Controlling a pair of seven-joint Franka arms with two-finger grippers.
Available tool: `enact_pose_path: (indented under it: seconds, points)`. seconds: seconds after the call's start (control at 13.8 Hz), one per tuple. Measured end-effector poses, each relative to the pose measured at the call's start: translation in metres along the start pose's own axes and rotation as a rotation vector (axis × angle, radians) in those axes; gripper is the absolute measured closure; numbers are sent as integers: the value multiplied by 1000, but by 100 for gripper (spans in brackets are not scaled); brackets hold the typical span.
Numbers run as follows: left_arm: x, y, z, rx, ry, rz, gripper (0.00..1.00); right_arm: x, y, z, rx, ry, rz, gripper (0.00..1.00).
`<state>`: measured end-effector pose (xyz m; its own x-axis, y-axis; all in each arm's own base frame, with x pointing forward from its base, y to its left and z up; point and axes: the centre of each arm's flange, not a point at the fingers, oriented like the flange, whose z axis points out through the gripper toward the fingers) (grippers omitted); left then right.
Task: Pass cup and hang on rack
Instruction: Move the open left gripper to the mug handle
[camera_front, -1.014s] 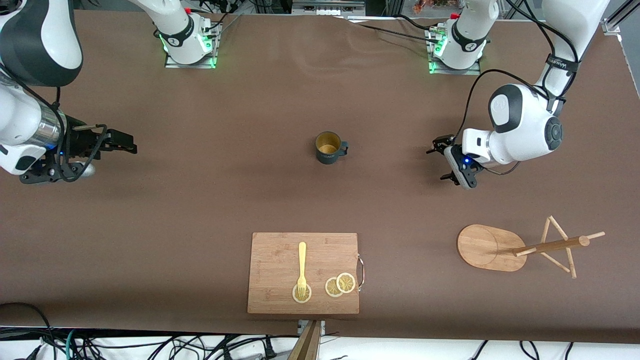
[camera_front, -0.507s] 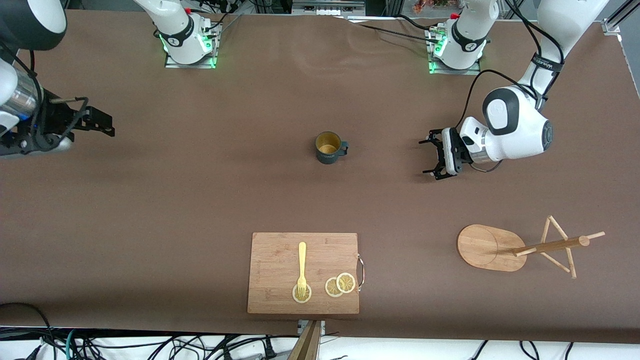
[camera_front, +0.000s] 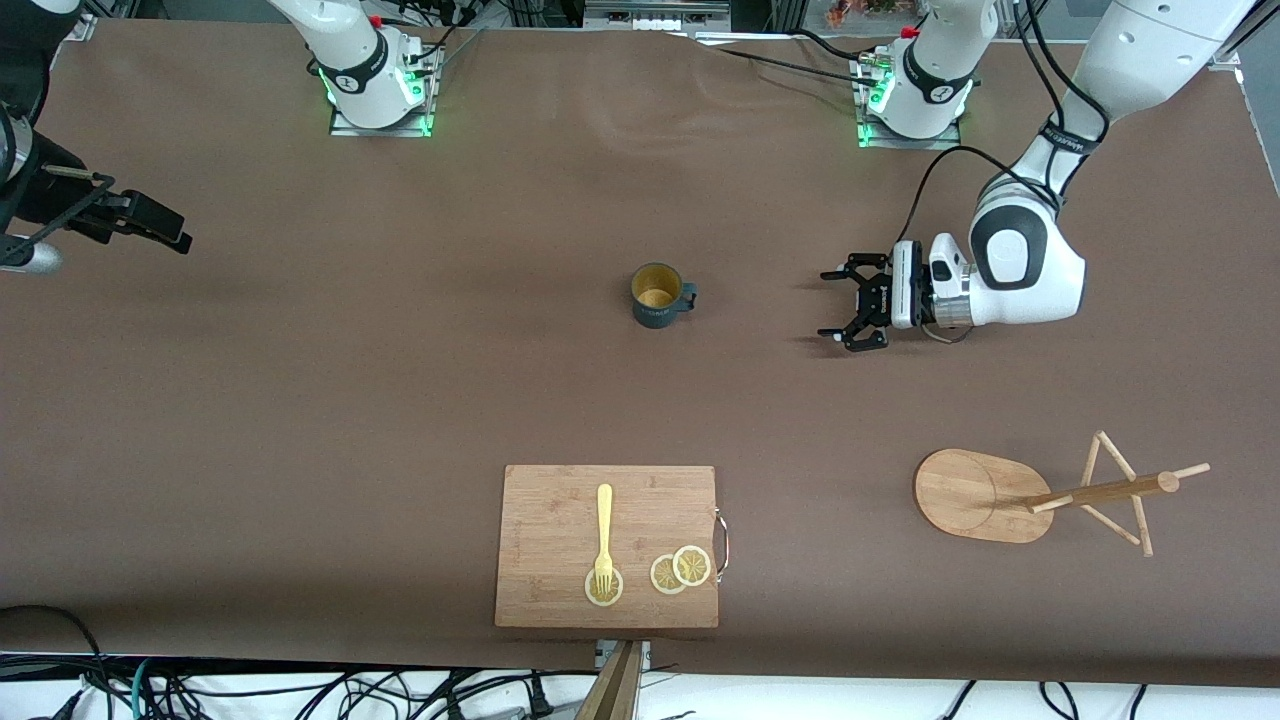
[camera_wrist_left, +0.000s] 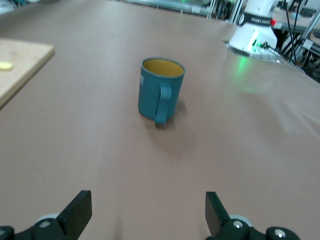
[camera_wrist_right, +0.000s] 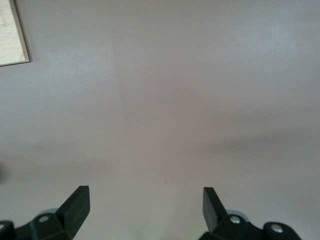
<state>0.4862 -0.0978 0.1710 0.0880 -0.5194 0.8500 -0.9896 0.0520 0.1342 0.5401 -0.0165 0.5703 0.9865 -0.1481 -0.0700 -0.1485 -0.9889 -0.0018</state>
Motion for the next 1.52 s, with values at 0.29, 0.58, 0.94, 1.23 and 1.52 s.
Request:
enact_pose_path:
  seconds: [0.29,0.58,0.94,1.23,1.52]
  points:
    - [-14,7,33,27,118,40,0,3,5,3,23,-9,21,0]
    - [-15,16,86,58,228,50,0,16,2,9,52,-19,27,0]
    - [6,9,133,64,294,37,0,18,-2,3,53,-6,20,0]
    - [12,9,171,55,338,15,0,23,-1,6,37,10,19,0]
    - [7,15,190,29,348,-3,0,31,0,6,31,48,20,0]
